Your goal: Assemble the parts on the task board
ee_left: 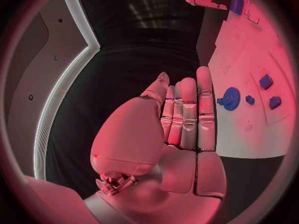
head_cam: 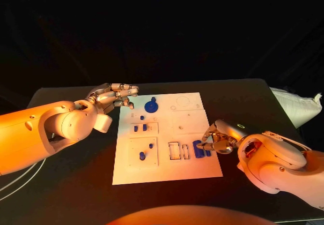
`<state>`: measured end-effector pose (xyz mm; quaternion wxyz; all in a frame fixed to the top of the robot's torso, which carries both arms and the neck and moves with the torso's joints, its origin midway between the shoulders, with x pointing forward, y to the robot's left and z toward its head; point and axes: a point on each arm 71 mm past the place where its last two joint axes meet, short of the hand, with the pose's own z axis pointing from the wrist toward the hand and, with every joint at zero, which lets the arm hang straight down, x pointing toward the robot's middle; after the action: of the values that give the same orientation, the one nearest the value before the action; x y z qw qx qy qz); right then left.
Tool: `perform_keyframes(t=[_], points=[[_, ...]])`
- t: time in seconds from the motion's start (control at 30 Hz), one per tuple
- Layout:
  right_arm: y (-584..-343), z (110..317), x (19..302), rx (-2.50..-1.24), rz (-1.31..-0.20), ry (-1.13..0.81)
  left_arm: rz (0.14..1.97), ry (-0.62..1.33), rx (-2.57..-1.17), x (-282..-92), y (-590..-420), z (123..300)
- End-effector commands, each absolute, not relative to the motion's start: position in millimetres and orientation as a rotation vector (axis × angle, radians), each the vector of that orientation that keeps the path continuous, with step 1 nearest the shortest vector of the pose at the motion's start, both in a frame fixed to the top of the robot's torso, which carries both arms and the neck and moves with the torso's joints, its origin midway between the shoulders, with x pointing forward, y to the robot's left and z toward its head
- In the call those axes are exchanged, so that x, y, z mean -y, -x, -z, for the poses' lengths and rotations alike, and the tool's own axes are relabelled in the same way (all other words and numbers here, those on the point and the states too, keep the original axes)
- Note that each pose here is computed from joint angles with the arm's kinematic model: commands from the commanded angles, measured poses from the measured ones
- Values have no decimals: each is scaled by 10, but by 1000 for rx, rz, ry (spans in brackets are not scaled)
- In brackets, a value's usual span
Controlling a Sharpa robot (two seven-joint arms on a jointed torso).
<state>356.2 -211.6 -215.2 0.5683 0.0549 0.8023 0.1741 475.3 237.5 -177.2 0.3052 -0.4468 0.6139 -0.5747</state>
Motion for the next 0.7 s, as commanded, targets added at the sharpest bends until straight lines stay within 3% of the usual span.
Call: perform_keyframes(t=[0.03, 0.7], points=[[-3554, 2193, 2086, -1912, -358, -66, 1552, 1167, -1625, -2349, -4748, 1760], [-3566, 2287, 1979, -1949, -331, 21, 1556, 1167, -1631, -2339, -4745, 1766]])
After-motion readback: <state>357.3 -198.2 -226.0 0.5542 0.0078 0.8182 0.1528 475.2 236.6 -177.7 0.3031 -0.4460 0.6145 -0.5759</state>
